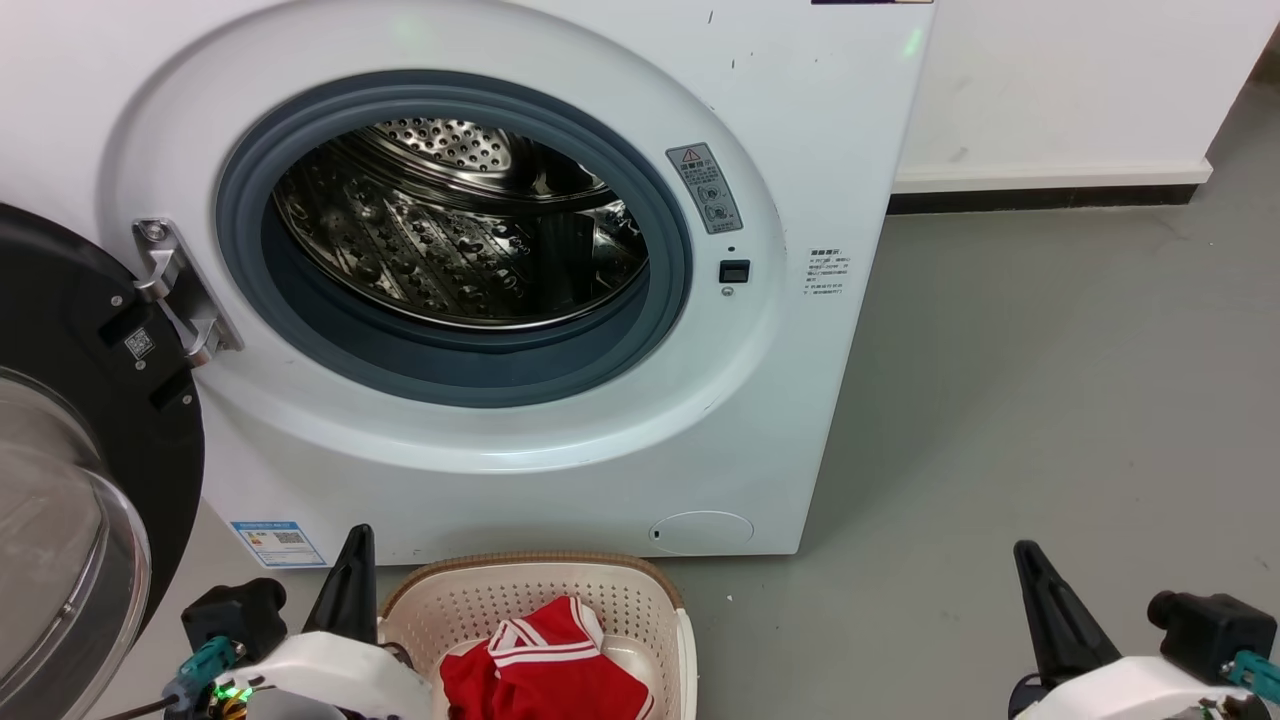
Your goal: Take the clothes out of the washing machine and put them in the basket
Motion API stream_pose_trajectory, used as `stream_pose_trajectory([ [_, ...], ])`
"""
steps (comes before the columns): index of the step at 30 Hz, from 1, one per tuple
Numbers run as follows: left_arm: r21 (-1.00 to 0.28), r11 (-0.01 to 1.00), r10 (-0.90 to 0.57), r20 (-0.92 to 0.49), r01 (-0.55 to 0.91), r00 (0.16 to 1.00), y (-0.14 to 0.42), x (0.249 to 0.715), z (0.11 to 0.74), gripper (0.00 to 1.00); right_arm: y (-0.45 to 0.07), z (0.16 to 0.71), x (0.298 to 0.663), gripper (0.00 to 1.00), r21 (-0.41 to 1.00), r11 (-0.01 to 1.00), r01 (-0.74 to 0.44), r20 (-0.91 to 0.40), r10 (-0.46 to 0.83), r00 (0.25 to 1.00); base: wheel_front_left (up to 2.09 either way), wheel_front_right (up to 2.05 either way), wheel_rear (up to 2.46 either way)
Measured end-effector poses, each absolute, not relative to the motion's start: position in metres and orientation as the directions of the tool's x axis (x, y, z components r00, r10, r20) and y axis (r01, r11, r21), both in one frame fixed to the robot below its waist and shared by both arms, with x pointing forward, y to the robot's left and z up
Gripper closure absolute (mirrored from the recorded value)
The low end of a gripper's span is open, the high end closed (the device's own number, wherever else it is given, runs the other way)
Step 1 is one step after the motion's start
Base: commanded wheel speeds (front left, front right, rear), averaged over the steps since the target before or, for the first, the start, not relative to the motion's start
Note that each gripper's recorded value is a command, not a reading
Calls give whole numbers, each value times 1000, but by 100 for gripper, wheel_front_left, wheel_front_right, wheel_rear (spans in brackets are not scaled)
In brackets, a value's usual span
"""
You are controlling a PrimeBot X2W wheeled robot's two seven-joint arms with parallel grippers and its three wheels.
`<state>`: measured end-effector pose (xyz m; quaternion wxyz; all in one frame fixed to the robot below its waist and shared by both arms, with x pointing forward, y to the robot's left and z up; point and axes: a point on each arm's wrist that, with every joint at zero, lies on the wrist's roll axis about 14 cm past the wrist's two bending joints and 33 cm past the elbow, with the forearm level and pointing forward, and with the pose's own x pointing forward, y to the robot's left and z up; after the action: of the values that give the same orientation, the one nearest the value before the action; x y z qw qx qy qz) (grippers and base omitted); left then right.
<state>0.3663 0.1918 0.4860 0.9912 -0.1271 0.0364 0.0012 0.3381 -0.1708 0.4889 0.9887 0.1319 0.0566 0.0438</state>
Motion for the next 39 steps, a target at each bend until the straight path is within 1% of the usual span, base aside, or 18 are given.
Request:
stream_pose_trajectory([
  [8, -394, 918, 0, -84, -33, 996, 192, 367, 485, 100, -172, 492, 345, 100, 405, 913, -58, -81, 99, 992, 0, 0, 0],
  [19, -555, 830, 7, -91, -56, 996, 195, 371, 486, 100, -176, 492, 350, 100, 563, 826, -32, -73, 89, 993, 0, 0, 0],
  [39, -763, 643, 5, -93, -74, 996, 197, 375, 487, 100, -182, 496, 361, 100, 770, 638, -4, -51, 69, 996, 0, 0, 0],
])
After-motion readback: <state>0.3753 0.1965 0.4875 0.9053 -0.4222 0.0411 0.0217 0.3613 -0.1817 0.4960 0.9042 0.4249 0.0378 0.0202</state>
